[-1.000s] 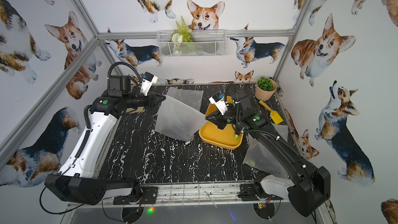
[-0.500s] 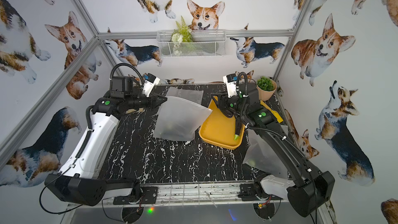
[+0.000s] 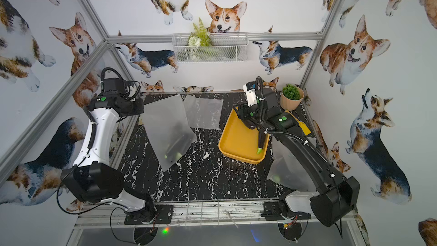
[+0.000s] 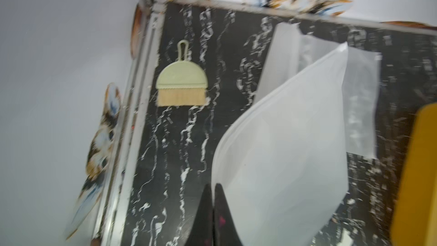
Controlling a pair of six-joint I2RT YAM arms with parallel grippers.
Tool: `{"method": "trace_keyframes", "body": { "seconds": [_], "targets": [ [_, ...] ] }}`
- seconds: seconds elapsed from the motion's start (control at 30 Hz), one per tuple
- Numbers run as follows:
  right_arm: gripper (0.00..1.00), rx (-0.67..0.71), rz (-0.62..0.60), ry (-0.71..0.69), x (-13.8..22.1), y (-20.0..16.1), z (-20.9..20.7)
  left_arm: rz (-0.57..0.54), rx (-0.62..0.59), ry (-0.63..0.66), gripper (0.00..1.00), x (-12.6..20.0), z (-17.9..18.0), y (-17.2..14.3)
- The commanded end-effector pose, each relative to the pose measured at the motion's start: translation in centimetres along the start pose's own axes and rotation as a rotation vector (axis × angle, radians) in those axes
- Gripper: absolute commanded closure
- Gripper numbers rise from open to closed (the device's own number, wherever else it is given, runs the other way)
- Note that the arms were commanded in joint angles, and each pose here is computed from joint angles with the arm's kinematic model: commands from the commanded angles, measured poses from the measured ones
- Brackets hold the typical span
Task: Place the eggplant in a zip-top bag and seal the zipper
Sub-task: Place the zipper food storage bag at the center of the board, then pick up the zipper food storage bag at the center of the board.
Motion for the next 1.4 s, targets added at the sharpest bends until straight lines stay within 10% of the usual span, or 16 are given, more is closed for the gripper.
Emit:
{"method": "trace_keyframes", "body": {
  "seconds": [0.0, 0.37, 0.53, 0.8, 1.0, 1.37],
  "targets": [
    [0.4, 0.042, 0.035, 0.008, -0.4, -0.4, 0.9, 0.071, -0.041, 0.295, 1.0, -2.2, 3.3, 1.4],
    [0.4, 0.033, 0.161, 0.044, -5.1, -3.0, 1.0, 0.078, -0.073, 0.424, 1.0, -14.1, 4.6, 6.3],
    [0.39, 0.029, 0.214, 0.027, -6.7, -4.0, 0.6, -0.037, -0.018, 0.247, 0.65, -15.0, 2.5, 8.8],
    [0.39, -0.011, 0.229, -0.066, -8.2, -4.6, -1.3, -0.129, -0.187, -0.014, 0.5, -8.7, -13.6, 4.2],
    [0.39, -0.087, 0.24, -0.17, -7.4, -4.7, -4.6, -0.011, -0.234, -0.382, 0.5, -11.9, -27.8, -4.7],
    [0.4, -0.106, 0.275, -0.192, -7.5, -5.9, -5.3, 0.044, -0.248, -0.318, 0.49, -18.2, -36.4, -9.4]
  ]
}}
Point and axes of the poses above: each gripper's point midway between its finger pads, its own x axis back along the fingers, its own z axis along the line the jaws close on, y = z × x, the point moved 10 cm from there along x, back along the fingers, and after that the axes turned 2 degrees about x, right-handed, at the moved point
